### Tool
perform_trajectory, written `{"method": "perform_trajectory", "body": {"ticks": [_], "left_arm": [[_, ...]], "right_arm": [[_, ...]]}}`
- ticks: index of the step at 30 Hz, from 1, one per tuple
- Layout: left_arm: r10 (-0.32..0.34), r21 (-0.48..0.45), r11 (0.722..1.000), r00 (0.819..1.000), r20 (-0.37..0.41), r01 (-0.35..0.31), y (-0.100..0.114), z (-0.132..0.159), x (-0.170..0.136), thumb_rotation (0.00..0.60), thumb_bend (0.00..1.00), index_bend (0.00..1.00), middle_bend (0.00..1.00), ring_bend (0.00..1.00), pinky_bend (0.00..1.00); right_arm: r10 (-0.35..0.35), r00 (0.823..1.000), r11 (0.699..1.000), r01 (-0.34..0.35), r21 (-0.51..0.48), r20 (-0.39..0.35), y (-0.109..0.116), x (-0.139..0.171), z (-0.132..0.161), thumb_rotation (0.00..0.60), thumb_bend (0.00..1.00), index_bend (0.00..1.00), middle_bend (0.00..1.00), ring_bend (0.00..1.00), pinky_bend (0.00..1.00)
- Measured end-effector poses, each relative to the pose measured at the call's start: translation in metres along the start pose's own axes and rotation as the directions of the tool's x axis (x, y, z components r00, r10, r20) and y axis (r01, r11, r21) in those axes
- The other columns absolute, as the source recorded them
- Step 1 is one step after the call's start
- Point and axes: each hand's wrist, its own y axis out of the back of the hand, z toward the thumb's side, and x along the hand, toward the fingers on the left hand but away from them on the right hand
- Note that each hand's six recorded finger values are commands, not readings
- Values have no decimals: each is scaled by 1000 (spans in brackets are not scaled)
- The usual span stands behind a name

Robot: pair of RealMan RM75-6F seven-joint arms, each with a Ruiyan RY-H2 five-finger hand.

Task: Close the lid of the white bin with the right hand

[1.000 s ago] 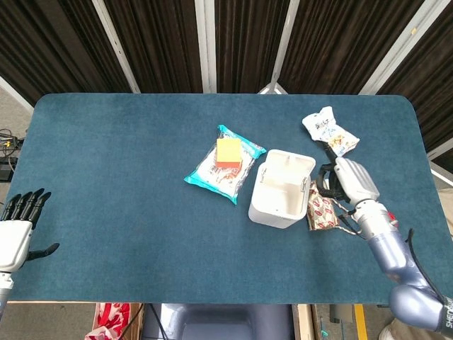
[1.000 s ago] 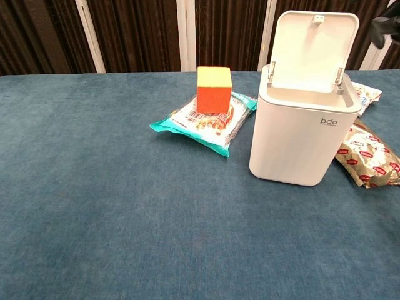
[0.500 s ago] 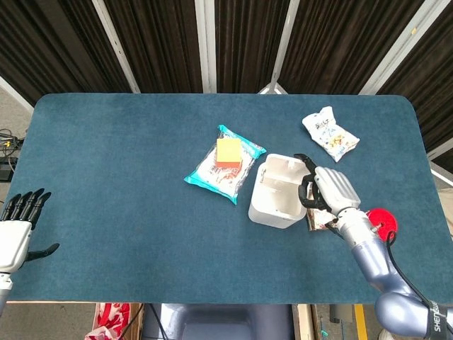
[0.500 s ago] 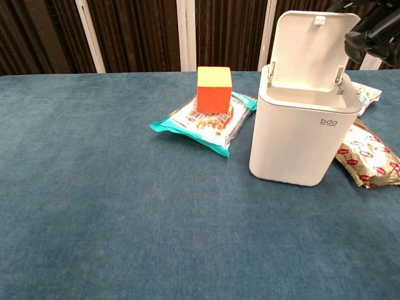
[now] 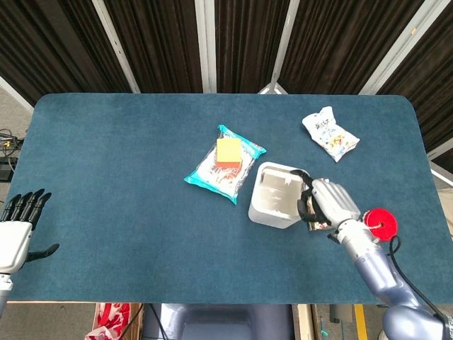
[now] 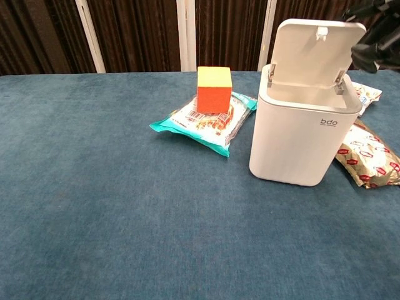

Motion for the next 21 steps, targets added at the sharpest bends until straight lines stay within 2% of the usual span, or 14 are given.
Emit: {"method": "perform_trajectory", "body": {"ticks": [9, 21], "left_arm": [[4, 4, 1000, 1000, 6, -4, 0, 1, 0, 600, 0, 0, 0, 0, 0], [-1, 6, 1000, 1000, 1, 1, 0, 0, 0, 600, 0, 0, 0, 0, 0]], "right_arm": [[107, 994, 992, -104, 70, -35, -24, 17, 11, 600, 643, 157, 691, 751, 694], [150, 988, 986, -148, 76, -24, -43, 16, 8, 600, 643, 152, 691, 751, 694]]}}
